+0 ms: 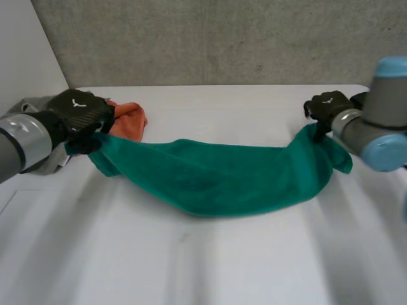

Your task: Fold the laundry.

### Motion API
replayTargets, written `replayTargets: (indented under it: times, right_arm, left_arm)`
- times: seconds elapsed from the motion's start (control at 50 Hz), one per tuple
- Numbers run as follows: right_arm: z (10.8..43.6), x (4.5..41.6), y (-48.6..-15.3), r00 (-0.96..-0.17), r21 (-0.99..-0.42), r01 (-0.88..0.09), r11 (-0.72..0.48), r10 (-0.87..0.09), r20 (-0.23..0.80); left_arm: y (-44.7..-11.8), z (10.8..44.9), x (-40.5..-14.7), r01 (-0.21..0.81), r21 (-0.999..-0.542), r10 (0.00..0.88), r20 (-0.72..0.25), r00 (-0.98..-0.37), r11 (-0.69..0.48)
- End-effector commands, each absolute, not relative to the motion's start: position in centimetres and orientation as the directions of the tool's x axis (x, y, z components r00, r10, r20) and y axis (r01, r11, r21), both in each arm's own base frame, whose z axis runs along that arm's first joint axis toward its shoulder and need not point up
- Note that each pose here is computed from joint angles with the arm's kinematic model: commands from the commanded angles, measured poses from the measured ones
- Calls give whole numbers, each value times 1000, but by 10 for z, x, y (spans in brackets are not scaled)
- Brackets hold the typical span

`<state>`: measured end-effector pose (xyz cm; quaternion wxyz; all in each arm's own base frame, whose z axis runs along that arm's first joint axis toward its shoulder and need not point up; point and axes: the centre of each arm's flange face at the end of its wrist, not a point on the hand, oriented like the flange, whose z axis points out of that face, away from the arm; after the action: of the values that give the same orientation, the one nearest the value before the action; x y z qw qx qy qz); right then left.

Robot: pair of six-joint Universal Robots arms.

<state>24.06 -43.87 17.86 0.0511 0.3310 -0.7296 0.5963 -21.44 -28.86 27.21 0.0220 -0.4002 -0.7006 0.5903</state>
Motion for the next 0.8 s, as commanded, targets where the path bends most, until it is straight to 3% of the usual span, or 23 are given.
replayTargets:
  times: [0.02,0.12,0.14,0.18,0.28,0.4,0.64,0.8]
  right_arm:
    - [177,247,-461,-837,-851,-524,29,-200,509]
    - [222,234,-436,-881,-888,-455,73,-179,437]
    - [242,228,-419,-883,-891,-447,83,-199,425]
    - [250,221,-400,-876,-882,-456,120,-235,421]
    - [236,211,-335,-808,-822,-528,212,-424,410]
    - [201,211,-299,-763,-805,-545,235,-537,361]
    - [125,232,-308,-783,-864,-492,108,-489,385]
    - [127,227,-340,-807,-866,-499,33,-381,450]
  left_arm:
    - [-290,271,-226,535,-844,555,-429,-713,35]
    - [-287,284,-228,501,-864,530,-402,-746,50]
    - [-284,290,-230,485,-873,530,-392,-752,42]
    - [-279,298,-233,470,-882,534,-384,-753,29]
    - [-266,319,-244,426,-905,548,-366,-752,-18]
    - [-256,339,-257,357,-932,554,-326,-766,-55]
    - [-242,379,-266,243,-965,529,-258,-809,-99]
    - [-244,375,-260,245,-967,506,-244,-827,-66]
